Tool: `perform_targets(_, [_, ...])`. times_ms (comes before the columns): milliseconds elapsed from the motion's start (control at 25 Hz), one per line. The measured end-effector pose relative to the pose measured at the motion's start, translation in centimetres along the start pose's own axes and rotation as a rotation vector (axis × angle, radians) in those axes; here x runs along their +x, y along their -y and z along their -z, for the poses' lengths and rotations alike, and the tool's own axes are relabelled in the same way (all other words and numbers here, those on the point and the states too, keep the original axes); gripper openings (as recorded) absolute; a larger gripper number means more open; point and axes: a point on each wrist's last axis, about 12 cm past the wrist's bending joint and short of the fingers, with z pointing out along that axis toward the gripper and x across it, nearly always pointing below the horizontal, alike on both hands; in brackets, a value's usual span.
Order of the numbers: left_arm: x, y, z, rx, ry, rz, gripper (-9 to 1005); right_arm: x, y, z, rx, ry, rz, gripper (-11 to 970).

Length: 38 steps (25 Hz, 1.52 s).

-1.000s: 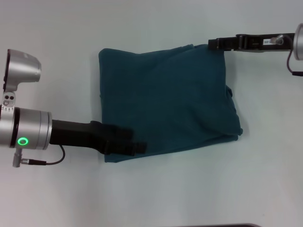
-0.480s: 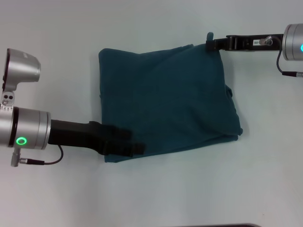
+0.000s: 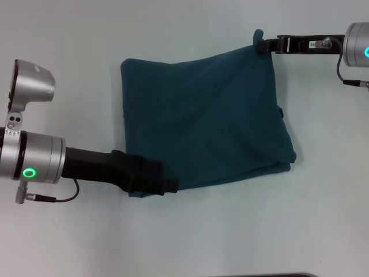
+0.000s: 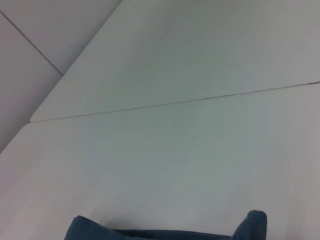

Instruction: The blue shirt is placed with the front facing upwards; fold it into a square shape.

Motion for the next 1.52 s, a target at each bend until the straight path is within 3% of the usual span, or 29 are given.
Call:
perform_targets(200, [-0.1, 0.0, 0.0, 0.000, -0.001, -0.002, 825, 0.0, -0.2, -0.3, -0.003, -0.001, 0.002, 37])
perform_targets(400, [-0.1, 0.0, 0.0, -0.002, 0.000, -0.002, 825, 0.5, 0.4, 0.5, -0.013, 0.067, -0.022, 106])
perform_targets(640, [-0.3, 0.3, 0.5, 0.030, 0.010, -0.009, 825, 1.5, 0.9, 2.7, -0.074, 0.154, -0.013, 233])
perform_targets(880, [-1.9, 1.5, 1.0, 0.106, 0.060, -0.067, 824, 2.2, 1.0, 5.0, -0.137, 0.152, 0.020, 375])
perform_targets(1200, [-5.0, 1.9, -2.4, 0.125, 0.082, -0.087, 825, 2.0, 1.3, 6.3, -0.157, 0.171, 0.021, 681])
perform_targets(1520, [-6.0, 1.2, -4.7, 0.074, 0.158, -0.027, 818, 1.7, 1.1, 6.4, -0.165, 0.172, 0.034, 686])
